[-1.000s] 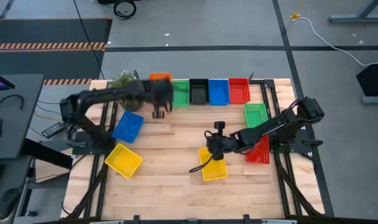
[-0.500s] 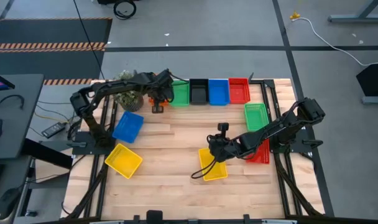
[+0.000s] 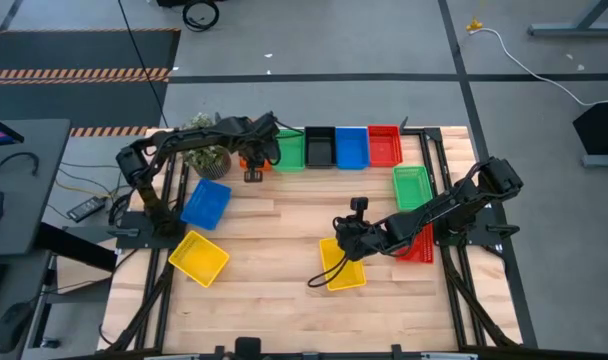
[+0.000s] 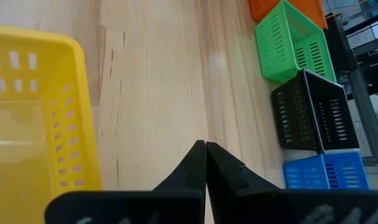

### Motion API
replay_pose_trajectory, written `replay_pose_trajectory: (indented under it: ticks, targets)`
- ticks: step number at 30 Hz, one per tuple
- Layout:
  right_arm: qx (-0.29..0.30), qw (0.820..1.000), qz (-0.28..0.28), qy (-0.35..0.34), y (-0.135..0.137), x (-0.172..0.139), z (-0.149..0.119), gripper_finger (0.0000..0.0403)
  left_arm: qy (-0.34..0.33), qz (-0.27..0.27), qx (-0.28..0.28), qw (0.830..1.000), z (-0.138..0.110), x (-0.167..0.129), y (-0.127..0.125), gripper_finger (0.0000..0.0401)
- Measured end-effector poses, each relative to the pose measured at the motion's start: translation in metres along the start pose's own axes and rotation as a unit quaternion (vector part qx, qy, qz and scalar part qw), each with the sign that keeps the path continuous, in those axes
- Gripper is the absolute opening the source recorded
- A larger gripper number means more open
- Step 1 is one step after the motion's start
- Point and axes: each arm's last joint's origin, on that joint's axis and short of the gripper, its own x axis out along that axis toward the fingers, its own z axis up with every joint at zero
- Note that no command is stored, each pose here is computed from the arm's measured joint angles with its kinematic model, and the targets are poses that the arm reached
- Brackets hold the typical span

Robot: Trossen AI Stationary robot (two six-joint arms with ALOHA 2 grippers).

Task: Stack baskets by color
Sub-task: Stack the bottom orange bin on top of the top orange bin

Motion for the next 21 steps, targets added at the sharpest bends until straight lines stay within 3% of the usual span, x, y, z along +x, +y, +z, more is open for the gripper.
replay_pose_trajectory:
  ticks: [6,11,15,21]
  targets:
    - [0.0,1.0,0.0,0.0,0.0,0.0,0.0,0.0008,0.026,0.031,0.0,0.999,-0.002,-0.004,0.002,0.0127]
    - [0.001,1.0,0.001,0.0,0.0,0.0,0.0,0.0008,0.033,0.041,-0.023,0.998,-0.001,-0.017,0.006,0.0154]
    - [0.009,1.0,0.0,-0.001,-0.001,0.001,0.001,0.0009,0.001,0.02,-0.046,0.999,-0.001,-0.024,0.006,0.0145]
    - [0.012,1.0,0.0,-0.003,-0.001,0.001,0.001,0.0009,-0.002,0.011,-0.114,0.993,-0.007,-0.016,0.018,0.0089]
